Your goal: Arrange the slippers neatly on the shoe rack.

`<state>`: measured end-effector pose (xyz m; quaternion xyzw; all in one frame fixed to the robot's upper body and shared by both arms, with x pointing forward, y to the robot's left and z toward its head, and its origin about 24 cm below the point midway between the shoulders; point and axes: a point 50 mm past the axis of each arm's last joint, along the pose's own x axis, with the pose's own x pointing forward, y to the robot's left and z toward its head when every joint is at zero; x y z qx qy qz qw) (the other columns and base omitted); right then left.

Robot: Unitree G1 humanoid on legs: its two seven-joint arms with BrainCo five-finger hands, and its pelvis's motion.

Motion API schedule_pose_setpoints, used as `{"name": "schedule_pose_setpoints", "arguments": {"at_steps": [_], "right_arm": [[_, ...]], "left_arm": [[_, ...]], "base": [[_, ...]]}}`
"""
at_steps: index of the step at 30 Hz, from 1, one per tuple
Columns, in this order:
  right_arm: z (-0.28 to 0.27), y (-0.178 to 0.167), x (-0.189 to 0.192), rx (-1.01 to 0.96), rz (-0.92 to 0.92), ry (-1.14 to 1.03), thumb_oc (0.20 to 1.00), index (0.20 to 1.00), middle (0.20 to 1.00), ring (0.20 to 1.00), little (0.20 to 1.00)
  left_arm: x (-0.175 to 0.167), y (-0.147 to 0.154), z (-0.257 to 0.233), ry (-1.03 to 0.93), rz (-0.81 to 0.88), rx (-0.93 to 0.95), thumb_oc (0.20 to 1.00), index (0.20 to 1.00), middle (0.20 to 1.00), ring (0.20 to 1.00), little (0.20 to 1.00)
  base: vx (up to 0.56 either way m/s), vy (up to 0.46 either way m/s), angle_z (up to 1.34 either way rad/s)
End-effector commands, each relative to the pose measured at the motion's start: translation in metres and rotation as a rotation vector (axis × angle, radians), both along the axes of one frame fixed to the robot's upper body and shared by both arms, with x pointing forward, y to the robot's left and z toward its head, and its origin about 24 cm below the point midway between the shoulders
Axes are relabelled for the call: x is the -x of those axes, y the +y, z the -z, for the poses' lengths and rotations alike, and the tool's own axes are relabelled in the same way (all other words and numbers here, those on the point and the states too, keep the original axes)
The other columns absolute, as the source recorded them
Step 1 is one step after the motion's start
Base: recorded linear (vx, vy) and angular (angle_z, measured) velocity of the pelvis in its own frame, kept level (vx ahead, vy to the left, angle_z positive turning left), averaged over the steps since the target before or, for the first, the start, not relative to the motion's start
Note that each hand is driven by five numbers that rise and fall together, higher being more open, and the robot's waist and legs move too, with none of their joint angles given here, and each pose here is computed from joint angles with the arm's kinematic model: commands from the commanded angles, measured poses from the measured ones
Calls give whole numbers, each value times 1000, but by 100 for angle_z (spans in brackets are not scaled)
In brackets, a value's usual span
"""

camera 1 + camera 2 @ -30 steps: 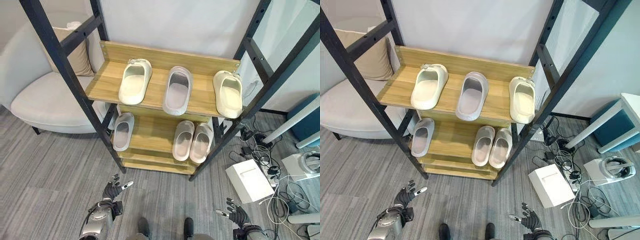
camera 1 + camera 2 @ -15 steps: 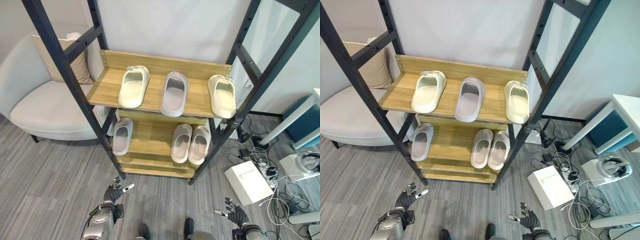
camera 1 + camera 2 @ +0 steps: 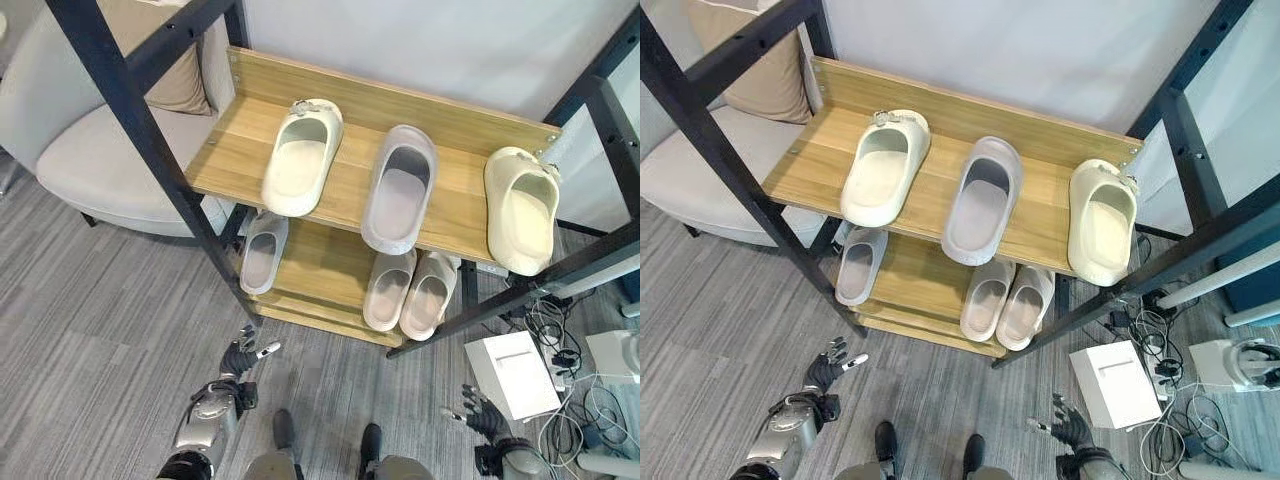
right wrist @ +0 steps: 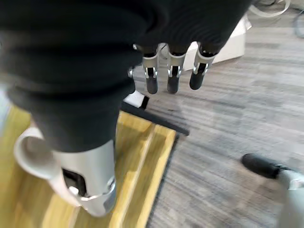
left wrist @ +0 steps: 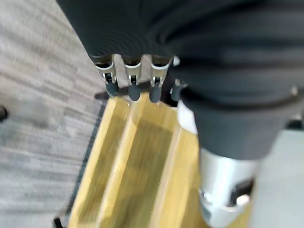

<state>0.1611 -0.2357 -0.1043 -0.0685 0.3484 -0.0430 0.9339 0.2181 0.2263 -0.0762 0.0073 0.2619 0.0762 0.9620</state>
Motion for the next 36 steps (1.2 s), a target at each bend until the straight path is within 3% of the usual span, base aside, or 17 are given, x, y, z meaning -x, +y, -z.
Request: {"name": "schedule_pose_setpoints", "arguments": {"at_steps": [1,15,29,36], "right_arm": [[-2,-6,5,8,-1,-7,1000,1000,1000,1000,1000],[0,1,5,-14,-27,-8,1000,1000,1000,1000,1000],[-1,-23,18,30,8,28,1000,1000,1000,1000,1000],[1,-23,19,43,10,39,1000,1000,1000,1000,1000]], "left_arm": [[-6,-3,-8,-69,-9,21,1000,1000,1000,1000,1000],[-4,-5,-5,-48,15,17,1000,1000,1000,1000,1000],[-1,-18,5,-18,-5,88,1000,1000,1000,1000,1000],[2,-20,8,0,11,83,1000,1000,1000,1000,1000]], "base": [[142,121,-21],[68,54,-11],[127,-117,29],[245,244,-11]]}}
